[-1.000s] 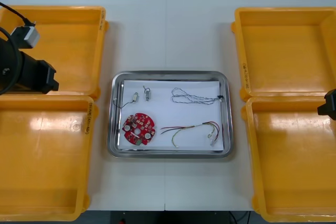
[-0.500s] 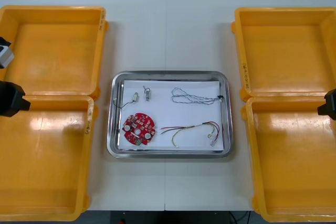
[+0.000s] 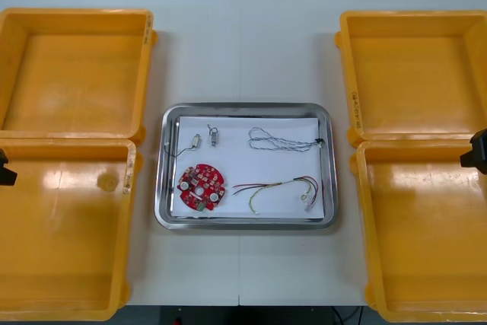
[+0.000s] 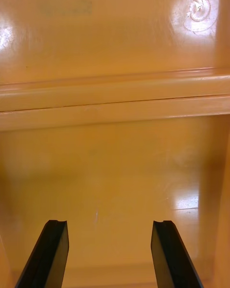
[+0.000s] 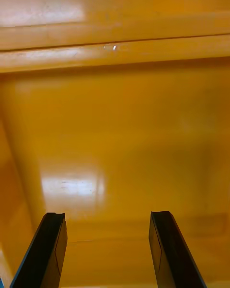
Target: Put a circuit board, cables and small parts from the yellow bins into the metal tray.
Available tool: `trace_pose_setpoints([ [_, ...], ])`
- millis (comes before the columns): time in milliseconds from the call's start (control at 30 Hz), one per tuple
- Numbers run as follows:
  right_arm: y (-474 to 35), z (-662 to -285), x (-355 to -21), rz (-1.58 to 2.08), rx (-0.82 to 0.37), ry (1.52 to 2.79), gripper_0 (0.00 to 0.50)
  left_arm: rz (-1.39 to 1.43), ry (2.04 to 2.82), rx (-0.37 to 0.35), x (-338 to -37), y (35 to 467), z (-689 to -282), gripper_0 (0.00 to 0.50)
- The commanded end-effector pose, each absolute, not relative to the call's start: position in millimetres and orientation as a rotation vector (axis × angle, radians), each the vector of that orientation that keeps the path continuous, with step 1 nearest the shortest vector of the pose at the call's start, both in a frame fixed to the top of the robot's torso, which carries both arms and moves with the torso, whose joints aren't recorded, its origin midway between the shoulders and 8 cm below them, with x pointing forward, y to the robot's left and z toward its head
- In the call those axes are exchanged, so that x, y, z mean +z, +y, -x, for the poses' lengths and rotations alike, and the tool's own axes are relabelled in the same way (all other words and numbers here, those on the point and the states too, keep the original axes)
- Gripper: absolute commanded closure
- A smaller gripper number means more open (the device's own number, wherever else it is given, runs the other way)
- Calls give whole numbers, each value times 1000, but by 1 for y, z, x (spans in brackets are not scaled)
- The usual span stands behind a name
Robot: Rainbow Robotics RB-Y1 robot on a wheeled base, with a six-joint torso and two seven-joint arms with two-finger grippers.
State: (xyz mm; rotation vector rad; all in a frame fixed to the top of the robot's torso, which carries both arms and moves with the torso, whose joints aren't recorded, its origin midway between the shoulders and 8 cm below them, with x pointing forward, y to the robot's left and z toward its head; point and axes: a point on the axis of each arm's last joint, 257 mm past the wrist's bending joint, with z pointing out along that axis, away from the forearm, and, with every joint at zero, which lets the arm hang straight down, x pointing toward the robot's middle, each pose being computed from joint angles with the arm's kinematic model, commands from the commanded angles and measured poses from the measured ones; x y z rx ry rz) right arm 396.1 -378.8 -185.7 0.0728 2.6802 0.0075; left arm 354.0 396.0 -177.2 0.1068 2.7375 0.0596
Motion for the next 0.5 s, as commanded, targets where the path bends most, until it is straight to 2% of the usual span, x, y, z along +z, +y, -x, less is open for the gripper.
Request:
trace_pose_setpoints([
  [33,-372,-402,-178,-30,1,2665,0,-167,2706,158,-165,417,-349,0],
  [500,-372,-402,-178,-30,1,2665,0,-132,2689,161,-163,420,-352,0],
])
